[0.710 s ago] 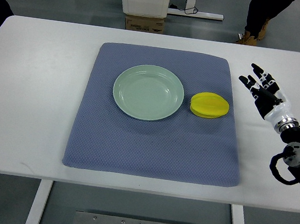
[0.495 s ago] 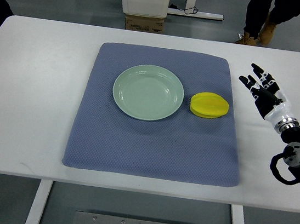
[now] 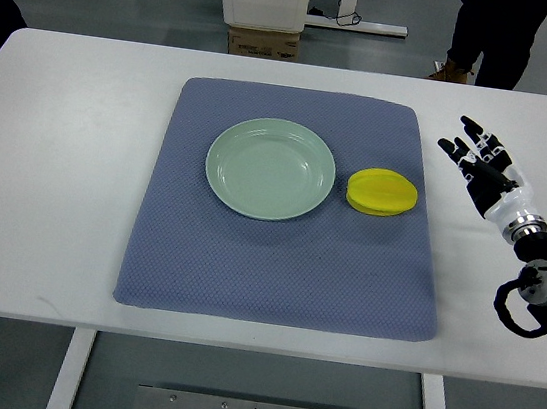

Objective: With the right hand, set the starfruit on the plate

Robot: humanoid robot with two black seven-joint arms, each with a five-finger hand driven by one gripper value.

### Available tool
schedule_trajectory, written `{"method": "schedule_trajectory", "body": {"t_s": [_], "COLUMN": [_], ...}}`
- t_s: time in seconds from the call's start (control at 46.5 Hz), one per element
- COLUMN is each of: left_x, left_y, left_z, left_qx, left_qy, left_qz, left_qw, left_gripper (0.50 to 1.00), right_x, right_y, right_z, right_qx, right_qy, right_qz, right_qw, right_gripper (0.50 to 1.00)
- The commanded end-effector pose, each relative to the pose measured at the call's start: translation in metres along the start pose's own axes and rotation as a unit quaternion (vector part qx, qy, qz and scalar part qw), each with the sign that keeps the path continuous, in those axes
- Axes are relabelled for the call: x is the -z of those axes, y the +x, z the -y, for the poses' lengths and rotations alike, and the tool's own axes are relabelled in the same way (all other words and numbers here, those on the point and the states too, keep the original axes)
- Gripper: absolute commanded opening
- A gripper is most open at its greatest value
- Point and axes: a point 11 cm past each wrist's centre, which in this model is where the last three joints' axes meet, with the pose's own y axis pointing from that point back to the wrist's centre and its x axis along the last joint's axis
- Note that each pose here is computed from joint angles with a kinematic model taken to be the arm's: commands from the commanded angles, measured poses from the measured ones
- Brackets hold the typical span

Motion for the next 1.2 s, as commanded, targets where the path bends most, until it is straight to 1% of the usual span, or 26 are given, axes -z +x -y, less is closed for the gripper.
{"method": "schedule_trajectory", "body": {"t_s": [0.0, 1.183], "left_x": [0.0000, 0.0000], "left_y": [0.0000, 0.0000], "left_z": [0.0000, 0.0000], "left_qx": [0.000, 0.000], "left_qy": [0.000, 0.000], "left_qz": [0.000, 0.000], "left_qw": [1.000, 1.000], "left_gripper": [1.000, 1.000], "right_x": [-0.0013, 0.0025], "right_y": [-0.0018, -0.0038], "right_z": [0.0004, 0.0024], "right_qx": [0.001, 0.003], "right_qy": [0.000, 0.004], "right_qz": [0.002, 0.001], "right_qw": [1.000, 1.000], "right_gripper": [1.000, 1.000]}}
